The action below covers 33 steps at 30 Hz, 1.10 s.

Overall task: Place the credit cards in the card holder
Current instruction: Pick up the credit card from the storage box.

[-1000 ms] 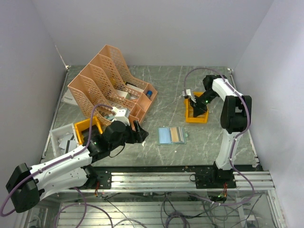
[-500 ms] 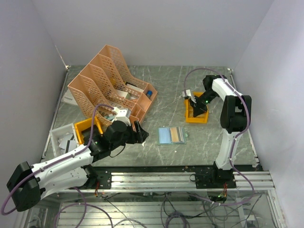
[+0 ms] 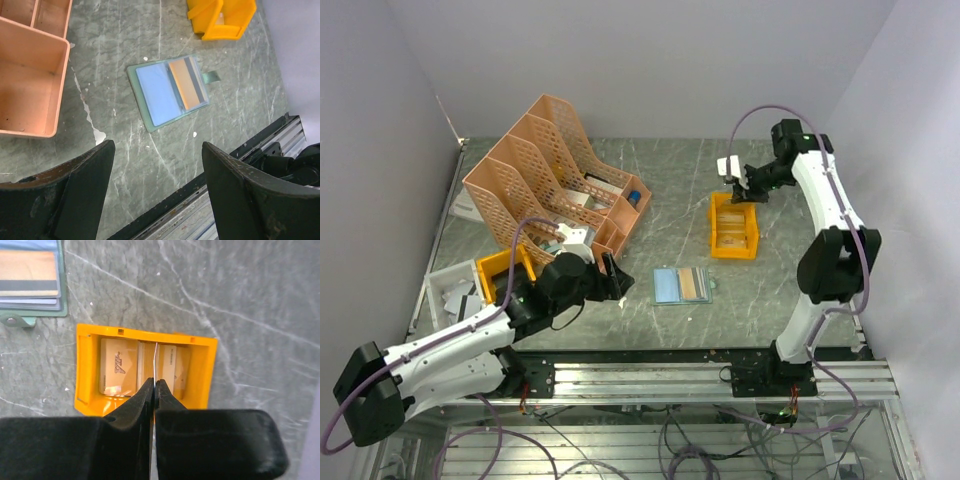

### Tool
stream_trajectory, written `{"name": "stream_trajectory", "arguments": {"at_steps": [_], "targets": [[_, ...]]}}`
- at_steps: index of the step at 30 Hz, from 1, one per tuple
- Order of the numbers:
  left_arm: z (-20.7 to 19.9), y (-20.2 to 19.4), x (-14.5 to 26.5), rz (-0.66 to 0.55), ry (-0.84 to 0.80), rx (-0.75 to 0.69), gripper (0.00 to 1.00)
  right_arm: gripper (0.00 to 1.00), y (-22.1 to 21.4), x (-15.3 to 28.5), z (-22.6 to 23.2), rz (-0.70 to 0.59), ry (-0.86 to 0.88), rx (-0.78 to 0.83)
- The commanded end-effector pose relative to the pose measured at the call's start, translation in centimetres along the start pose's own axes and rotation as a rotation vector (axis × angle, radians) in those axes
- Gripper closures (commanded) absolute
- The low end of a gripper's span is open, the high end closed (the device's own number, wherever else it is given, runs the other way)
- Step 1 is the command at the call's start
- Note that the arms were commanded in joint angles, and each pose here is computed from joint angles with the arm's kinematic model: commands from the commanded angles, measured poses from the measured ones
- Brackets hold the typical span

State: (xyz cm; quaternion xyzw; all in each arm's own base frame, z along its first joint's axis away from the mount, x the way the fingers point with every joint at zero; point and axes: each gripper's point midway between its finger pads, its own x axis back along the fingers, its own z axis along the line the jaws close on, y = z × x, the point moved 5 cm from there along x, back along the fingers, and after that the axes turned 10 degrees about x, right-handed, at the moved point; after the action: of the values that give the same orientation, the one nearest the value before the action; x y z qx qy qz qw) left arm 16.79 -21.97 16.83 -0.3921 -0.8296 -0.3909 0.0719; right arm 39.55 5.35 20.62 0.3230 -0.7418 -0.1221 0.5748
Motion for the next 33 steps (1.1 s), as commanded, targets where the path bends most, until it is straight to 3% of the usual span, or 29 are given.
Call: {"name": "stream_trajectory", "arguments": {"at_steps": [1, 6, 9, 16, 21, 26, 33], "targets": [[-1.6, 1.8, 0.9, -0.075, -0.074, -0.006, 0.19, 1.00, 4.0, 3.4, 1.0, -0.089, -0.081, 0.279], [-2.5, 3.2, 2.3, -0.164, -0.157, -0.019, 0.20, 1.00, 8.6, 4.7, 4.0, -0.197, -0.221, 0.668], [-3.2, 3.8, 3.1, -0.207, -0.214, -0.037, 0.20, 1.00, 10.2, 4.7, 5.0, -0.284, -0.229, 0.779], [-4.8, 5.0, 5.2, -0.308, -0.386, -0.135, 0.21, 1.00, 11.7, 5.7, 6.4, -0.179, -0.225, 1.026], [-5.6, 5.1, 5.9, -0.393, -0.523, -0.175, 0.20, 1.00, 14.2, 7.2, 7.6, -0.192, -0.308, 1.168], [-5.7, 5.2, 5.7, -0.437, -0.566, -0.214, 0.18, 1.00, 15.3, 7.5, 8.5, -0.248, -0.356, 1.164], [-6.4, 4.2, 4.1, -0.360, -0.591, -0.246, 0.18, 1.00, 15.7, 7.8, 8.6, -0.310, -0.374, 1.023]]}}
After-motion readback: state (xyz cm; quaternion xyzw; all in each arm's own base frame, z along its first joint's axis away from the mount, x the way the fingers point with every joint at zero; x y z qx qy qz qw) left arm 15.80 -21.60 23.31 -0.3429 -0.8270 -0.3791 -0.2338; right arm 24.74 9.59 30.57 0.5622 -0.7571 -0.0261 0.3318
